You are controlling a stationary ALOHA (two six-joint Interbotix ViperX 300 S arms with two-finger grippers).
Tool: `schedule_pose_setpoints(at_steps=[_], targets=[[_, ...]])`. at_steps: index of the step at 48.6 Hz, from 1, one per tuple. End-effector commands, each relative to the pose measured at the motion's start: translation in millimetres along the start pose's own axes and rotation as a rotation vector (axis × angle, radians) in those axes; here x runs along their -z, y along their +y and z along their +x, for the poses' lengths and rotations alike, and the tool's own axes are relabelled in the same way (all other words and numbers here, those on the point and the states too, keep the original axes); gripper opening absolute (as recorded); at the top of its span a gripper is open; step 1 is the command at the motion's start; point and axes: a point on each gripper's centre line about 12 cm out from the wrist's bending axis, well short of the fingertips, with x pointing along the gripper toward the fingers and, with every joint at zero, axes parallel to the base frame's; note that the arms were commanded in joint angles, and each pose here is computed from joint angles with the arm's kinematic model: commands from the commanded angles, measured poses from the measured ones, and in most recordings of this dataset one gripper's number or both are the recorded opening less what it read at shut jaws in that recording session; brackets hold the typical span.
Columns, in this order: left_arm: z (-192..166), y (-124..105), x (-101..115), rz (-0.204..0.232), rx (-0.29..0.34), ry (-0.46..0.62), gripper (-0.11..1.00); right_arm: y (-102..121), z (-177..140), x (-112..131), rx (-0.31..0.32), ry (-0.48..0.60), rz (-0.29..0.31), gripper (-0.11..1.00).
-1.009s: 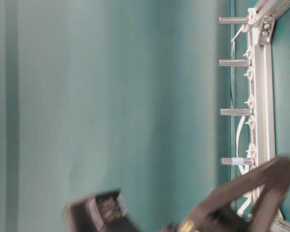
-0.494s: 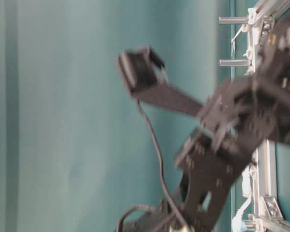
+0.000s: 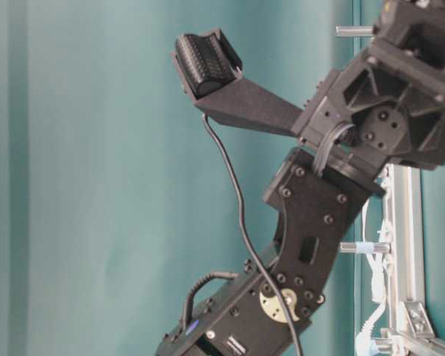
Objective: Insert the wire through the string loop located on the right side.
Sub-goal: 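Move the left gripper over and grasp the plug beyond the loop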
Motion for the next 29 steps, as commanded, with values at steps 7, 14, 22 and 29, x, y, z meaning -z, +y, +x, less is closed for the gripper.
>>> schedule_pose_setpoints(at_steps=[7,14,22,29], targets=[[-6.3,-11.4,-17.5,0.017,0.022,-0.038,0.22,-0.4,-0.5,-4.2,0.003,-0.019,0.002,0.11],[-7.2,-11.6,-18.3,0.013,0.023,-0.04,0.22,-0.5,-0.9,-3.9,0.003,-0.019,0.006,0.11],[-8.9,-12.2,-20.2,0.01,0.024,-0.042,0.22,0.2,-3.0,-8.4,-0.003,-0.033,0.012,0.11],[-11.7,-14.9,-23.3,0.008,0.028,-0.046,0.22,-0.2,-5.8,-6.8,-0.007,-0.03,0.005,0.11]])
